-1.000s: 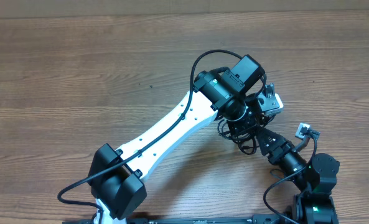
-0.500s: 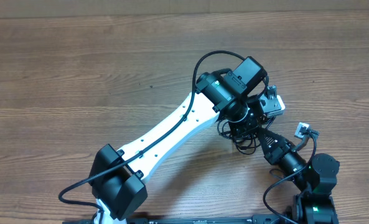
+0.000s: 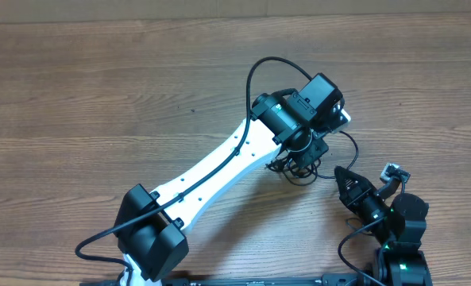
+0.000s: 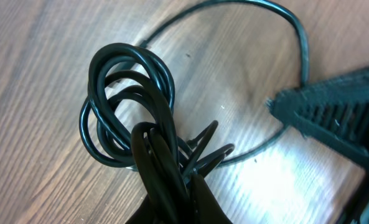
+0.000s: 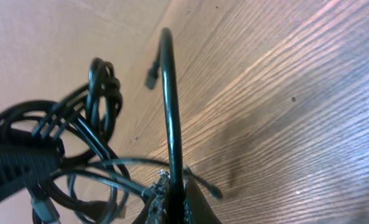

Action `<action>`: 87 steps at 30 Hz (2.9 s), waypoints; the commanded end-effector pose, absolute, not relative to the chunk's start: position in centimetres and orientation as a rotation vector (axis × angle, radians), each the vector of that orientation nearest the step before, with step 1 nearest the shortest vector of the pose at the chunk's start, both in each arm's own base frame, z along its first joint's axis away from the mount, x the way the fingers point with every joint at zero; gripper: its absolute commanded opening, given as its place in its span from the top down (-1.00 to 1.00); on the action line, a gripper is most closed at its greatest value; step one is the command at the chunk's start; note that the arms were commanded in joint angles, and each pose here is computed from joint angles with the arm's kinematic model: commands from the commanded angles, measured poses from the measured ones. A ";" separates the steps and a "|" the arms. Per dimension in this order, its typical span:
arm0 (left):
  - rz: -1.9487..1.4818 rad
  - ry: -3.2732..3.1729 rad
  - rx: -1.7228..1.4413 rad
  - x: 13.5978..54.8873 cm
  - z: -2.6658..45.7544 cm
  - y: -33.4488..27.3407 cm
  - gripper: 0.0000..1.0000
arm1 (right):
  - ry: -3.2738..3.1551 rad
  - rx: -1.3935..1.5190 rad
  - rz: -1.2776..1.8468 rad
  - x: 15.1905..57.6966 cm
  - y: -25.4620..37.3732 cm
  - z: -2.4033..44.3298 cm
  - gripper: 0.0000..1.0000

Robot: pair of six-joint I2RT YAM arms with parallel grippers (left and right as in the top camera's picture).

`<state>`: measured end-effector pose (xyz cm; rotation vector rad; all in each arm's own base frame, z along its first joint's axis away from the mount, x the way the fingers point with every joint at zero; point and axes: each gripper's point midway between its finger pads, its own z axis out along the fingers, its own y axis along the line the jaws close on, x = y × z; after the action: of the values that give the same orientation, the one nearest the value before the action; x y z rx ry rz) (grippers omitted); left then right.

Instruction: Untangle cables

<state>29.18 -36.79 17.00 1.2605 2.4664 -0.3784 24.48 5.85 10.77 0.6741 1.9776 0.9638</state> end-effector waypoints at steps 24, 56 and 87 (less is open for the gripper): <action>-0.665 2.190 0.703 32.6 30.8 -39.4 0.91 | 2.111 0.798 0.917 22.8 5.5 7.6 0.93; -0.218 1.986 1.545 27.5 28.4 -32.8 0.91 | 1.915 0.192 1.277 22.3 11.4 16.0 -1.00; -0.308 1.828 1.974 22.7 26.3 -31.5 0.92 | 1.524 -0.555 0.605 23.3 10.8 20.1 -0.96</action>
<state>23.56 -31.53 24.47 1.9096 1.9532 -0.2829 22.63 11.53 19.27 -0.5033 1.5813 0.7520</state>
